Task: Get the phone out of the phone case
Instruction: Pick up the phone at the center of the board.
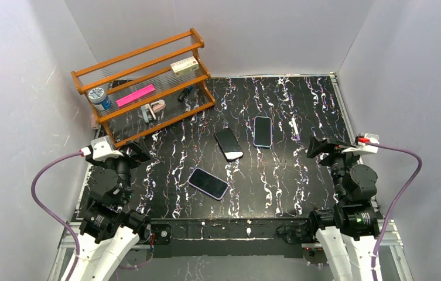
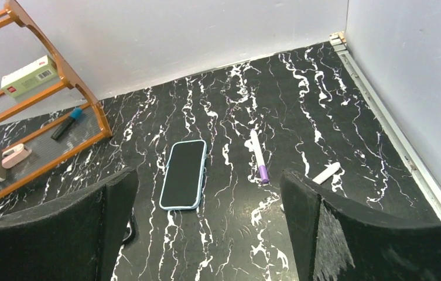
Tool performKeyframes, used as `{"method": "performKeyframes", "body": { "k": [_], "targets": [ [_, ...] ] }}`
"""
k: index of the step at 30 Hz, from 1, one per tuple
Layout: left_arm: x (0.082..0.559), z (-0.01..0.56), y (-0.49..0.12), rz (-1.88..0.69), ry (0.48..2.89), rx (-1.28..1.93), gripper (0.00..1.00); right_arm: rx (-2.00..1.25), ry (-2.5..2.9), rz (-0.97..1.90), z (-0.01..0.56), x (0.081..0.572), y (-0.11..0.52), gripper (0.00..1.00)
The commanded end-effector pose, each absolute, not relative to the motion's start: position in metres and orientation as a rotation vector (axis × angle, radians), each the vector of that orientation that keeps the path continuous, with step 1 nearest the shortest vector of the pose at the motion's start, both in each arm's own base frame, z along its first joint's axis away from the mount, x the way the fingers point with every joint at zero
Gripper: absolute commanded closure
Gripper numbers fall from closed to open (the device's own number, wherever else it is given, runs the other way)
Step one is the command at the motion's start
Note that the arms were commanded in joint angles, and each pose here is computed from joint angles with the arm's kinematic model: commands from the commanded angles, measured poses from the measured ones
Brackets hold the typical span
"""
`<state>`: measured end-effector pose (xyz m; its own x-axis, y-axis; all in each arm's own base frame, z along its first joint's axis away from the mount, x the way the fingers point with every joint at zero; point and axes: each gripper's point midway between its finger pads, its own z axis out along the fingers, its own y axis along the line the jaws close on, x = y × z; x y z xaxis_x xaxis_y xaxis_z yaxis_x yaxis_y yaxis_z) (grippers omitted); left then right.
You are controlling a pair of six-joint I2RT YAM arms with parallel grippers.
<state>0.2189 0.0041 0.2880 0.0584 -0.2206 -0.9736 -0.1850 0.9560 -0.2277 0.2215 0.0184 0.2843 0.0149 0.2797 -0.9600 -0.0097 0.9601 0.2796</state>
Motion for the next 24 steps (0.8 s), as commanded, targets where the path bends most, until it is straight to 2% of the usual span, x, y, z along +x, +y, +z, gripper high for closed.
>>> {"method": "performKeyframes", "body": {
  "k": [1,12,20,22,24],
  "targets": [
    [0.215,0.293,0.009,-0.041,1.483,-0.371,0.02,0.192,1.528,0.272,0.294,0.227,0.027,0.01],
    [0.218,0.298,-0.037,-0.280,1.504,-0.225,0.02,0.289,1.844,0.362,0.251,0.249,0.046,0.01],
    [0.235,0.265,-0.051,-0.280,1.706,-0.262,0.02,0.540,2.210,0.405,0.194,0.261,0.060,0.01],
    [0.236,0.258,-0.055,-0.264,1.774,-0.246,0.02,0.545,2.225,0.460,0.180,0.262,0.068,0.01],
    [0.237,0.252,-0.060,-0.255,1.834,-0.213,0.02,0.375,2.213,0.666,0.179,0.257,0.099,0.01]
  ]
}}
